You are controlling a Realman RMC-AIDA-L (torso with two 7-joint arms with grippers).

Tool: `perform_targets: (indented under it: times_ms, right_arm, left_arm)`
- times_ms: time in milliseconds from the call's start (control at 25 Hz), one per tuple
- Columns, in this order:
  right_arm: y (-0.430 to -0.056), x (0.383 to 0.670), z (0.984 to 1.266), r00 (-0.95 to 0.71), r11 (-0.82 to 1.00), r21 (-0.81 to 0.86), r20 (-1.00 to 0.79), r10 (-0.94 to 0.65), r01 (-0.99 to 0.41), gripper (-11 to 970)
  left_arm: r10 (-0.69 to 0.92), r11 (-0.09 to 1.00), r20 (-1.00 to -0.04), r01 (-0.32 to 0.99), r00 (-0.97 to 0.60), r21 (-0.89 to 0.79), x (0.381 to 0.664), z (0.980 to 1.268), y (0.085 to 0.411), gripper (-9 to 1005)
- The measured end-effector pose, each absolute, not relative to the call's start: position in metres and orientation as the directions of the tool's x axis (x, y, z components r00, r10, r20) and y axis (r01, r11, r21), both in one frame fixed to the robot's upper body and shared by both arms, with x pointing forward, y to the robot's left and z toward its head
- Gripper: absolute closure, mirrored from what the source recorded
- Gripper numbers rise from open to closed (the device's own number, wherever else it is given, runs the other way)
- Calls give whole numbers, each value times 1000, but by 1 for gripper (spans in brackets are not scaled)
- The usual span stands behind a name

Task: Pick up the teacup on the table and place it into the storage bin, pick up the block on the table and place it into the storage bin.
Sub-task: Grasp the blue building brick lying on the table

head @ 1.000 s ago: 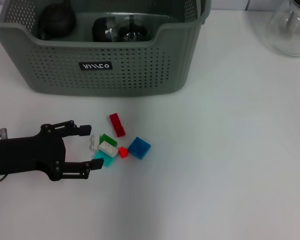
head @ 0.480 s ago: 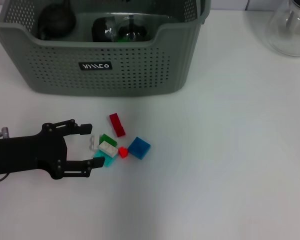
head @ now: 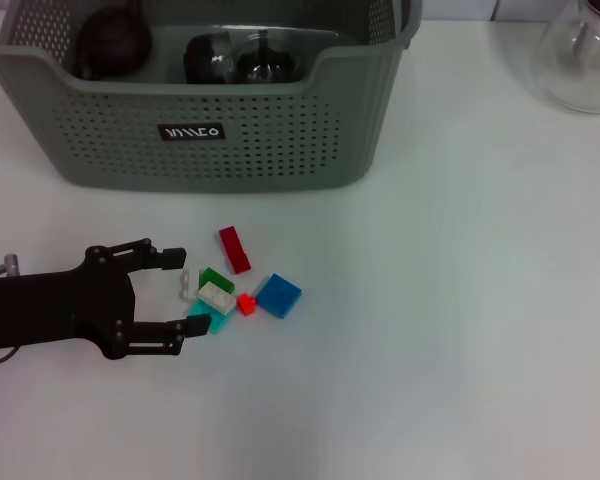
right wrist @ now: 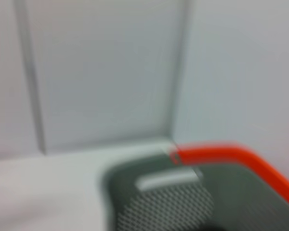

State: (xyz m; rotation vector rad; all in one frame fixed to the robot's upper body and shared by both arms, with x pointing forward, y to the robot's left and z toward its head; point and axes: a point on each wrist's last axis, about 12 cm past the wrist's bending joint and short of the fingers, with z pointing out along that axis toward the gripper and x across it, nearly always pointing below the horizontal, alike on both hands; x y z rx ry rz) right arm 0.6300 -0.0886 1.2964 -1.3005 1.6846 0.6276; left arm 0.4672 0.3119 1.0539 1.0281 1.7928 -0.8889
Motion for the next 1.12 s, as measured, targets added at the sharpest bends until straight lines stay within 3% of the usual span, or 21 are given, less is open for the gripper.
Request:
perform_targets:
  times_ms: [200,480,720,960,1120]
  right_arm:
    - [-126,581,1302,27,185,-106,-922,-385,-977,253]
    - [-149,539,1252,-83,22,84,-846,-527,-996,226]
    - [-140,538,1203,-229,113,216,-653,-722,-970,202]
    - [-111,553,1175,-251,158,215,-531,-809,-964,179]
    - [-85,560,1153,-225,152,189,-464,-857,-970,85]
  left_arm:
    - [283,407,-914,899,-290,-159,466,1054,313,120]
    - [285,411,-914,898,-289,-156,467,1054,314,120]
    - [290,414,-913,898,-287,-150,469,1055,315,121]
    - [291,419,-912,895,-290,-151,468,1054,317,120]
    - [295,429,-909,891,-295,-150,467,1053,318,120]
